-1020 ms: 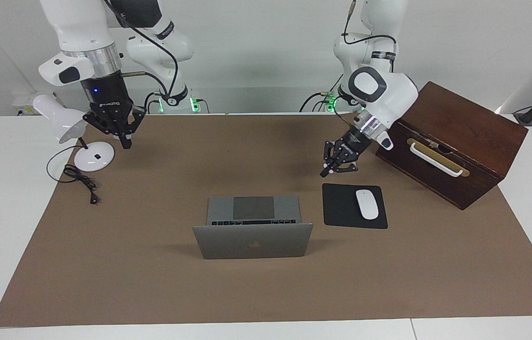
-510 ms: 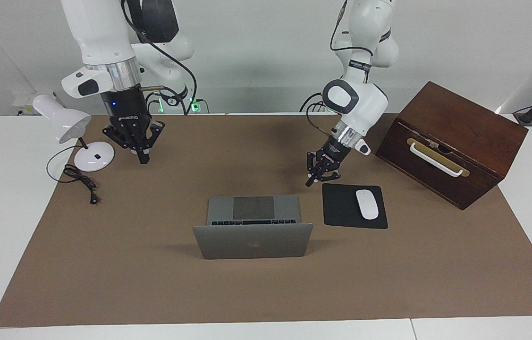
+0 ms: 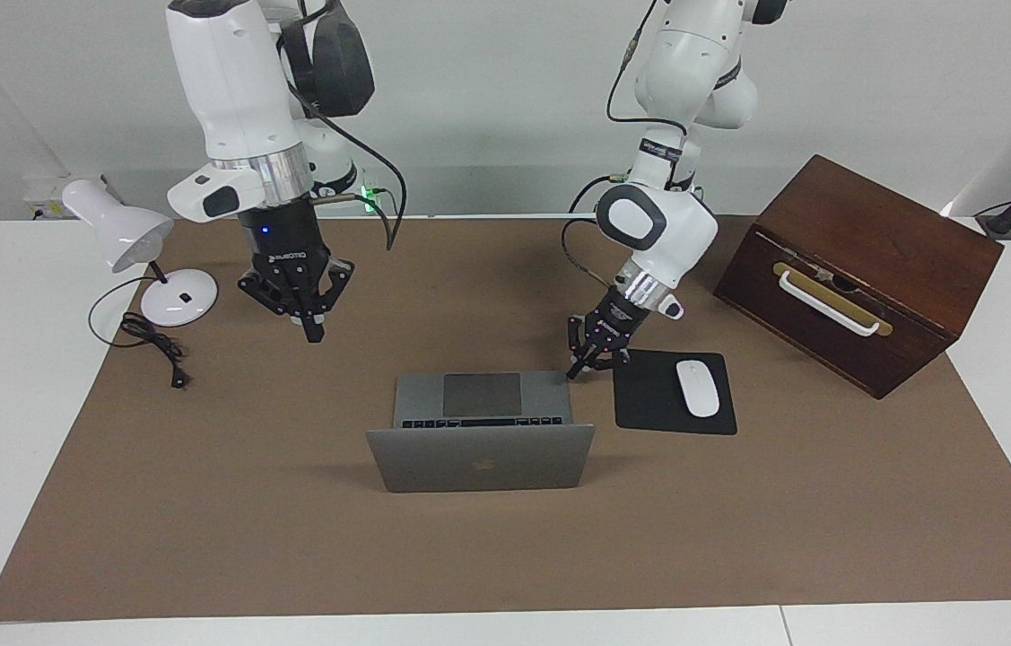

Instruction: Close laptop with both arms

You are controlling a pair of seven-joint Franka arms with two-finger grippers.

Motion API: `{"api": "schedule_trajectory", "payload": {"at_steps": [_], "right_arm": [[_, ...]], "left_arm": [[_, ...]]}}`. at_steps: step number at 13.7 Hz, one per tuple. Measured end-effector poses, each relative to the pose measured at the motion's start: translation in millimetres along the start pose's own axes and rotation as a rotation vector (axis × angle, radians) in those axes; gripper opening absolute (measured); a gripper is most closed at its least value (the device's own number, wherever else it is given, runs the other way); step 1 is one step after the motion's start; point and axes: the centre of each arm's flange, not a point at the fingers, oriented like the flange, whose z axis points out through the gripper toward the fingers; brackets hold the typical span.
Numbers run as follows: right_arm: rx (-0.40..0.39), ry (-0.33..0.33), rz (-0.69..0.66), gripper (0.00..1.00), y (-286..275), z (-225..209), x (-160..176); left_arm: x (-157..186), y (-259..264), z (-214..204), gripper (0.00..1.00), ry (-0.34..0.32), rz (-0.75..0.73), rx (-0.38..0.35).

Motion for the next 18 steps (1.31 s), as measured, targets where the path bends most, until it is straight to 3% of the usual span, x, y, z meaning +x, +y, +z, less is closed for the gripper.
{"api": "schedule_trajectory", "payload": {"at_steps": [6, 11, 18], "right_arm": [[0.017, 0.0, -0.033, 0.01, -28, 34, 10], [0.029, 0.018, -0.039, 0.01, -54, 58, 29], [0.061, 0.126, -0.073, 0.01, -86, 91, 42]], "left_arm": [[-14, -10, 12, 0.01, -0.016, 0.017, 0.014], [-3, -27, 26, 0.01, 0.013, 0.022, -0.015], [2, -28, 33, 0.01, 0.029, 0.027, -0.03]]}}
